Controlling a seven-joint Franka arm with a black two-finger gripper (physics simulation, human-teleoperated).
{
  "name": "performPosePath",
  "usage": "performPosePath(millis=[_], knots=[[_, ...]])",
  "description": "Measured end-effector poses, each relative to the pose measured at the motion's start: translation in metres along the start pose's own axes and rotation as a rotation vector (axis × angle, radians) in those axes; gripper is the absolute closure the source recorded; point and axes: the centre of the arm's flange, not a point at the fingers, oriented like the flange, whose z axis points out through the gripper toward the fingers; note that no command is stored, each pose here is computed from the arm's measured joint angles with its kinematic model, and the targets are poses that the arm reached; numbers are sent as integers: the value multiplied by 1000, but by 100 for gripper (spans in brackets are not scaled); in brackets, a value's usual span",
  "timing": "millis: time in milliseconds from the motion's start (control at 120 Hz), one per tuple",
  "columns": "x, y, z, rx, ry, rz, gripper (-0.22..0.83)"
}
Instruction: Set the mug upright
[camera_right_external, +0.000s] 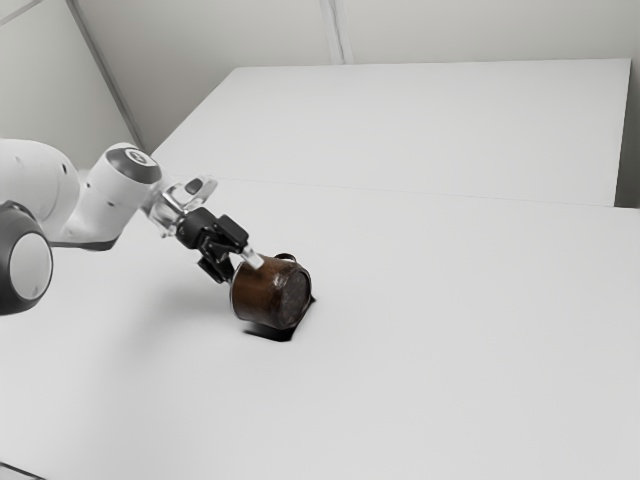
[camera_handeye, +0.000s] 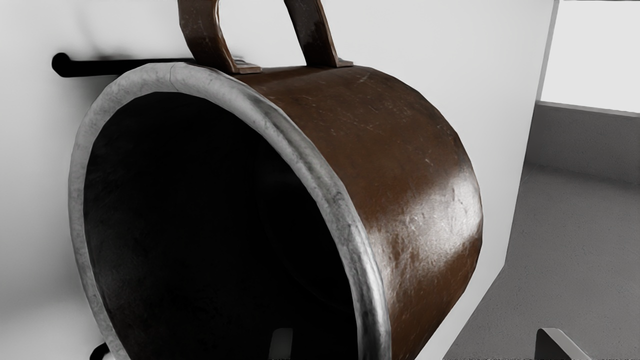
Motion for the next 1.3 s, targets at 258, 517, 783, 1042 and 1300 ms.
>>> performPosePath(millis=[258, 517, 783, 1042, 1300], knots=[[1, 10, -2, 5, 8, 37, 51], [2, 19, -5, 15, 17, 59, 72], [0, 32, -19, 40, 37, 87, 77], [-8, 90, -32, 294, 14, 207, 79], [-12, 118, -8, 621, -52, 311, 79]])
